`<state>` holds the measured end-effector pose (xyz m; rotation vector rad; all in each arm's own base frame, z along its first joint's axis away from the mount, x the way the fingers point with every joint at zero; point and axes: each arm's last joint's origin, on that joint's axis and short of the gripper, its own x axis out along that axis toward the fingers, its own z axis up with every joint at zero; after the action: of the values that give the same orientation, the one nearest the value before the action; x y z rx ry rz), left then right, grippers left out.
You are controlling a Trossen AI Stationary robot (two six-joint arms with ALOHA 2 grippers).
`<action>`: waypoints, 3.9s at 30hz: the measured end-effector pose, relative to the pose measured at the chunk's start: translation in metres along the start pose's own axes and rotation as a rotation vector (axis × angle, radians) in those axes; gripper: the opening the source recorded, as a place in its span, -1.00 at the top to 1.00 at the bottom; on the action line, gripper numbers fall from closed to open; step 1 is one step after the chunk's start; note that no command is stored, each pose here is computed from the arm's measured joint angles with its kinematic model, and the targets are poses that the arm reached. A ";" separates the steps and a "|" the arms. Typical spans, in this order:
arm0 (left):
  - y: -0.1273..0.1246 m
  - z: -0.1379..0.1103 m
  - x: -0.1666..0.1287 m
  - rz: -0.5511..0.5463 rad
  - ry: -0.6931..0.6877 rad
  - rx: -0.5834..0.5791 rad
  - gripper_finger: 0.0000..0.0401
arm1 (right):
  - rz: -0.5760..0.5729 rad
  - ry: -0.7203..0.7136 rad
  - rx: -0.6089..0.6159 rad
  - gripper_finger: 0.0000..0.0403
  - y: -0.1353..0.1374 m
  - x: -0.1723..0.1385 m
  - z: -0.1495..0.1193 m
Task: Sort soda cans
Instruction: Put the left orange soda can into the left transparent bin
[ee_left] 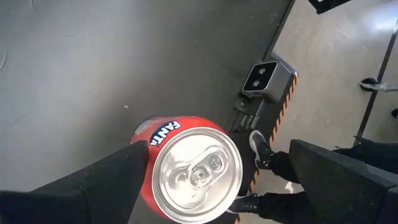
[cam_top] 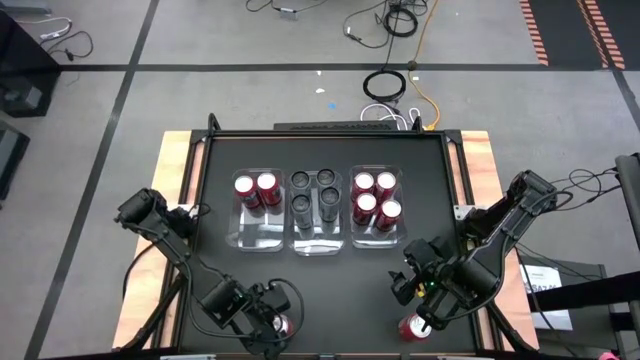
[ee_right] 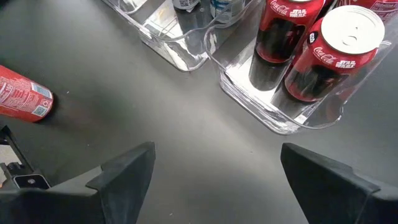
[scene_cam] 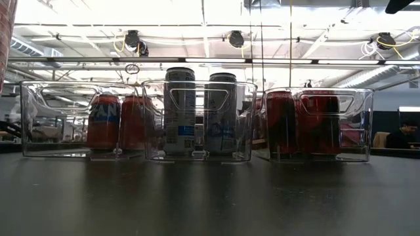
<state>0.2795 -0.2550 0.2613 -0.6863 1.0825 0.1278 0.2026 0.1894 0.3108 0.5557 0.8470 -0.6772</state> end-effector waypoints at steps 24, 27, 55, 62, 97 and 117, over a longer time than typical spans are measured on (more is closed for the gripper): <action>0.000 0.001 0.000 0.014 -0.045 0.050 -0.99 | 0.004 0.000 0.025 -0.69 0.000 0.000 0.000; 0.000 -0.002 0.004 0.023 -0.040 0.083 -0.99 | 0.004 0.000 0.026 -0.69 0.000 0.000 0.000; 0.008 -0.018 0.039 0.140 0.086 0.418 -0.98 | 0.011 0.005 0.037 -0.69 0.001 0.000 0.000; 0.008 -0.018 0.039 0.136 0.090 0.418 -0.72 | 0.010 0.005 0.030 -0.69 0.001 0.000 0.000; 0.027 0.051 -0.027 0.063 -0.046 0.193 -0.66 | 0.011 -0.003 -0.050 -0.69 0.001 0.000 0.000; 0.165 0.065 -0.124 0.502 -0.088 0.140 -0.66 | -0.003 -0.060 0.134 -0.69 0.000 0.003 0.007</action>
<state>0.2012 -0.0596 0.3100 -0.2695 1.1492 0.5032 0.2079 0.1836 0.3119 0.6515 0.7505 -0.7534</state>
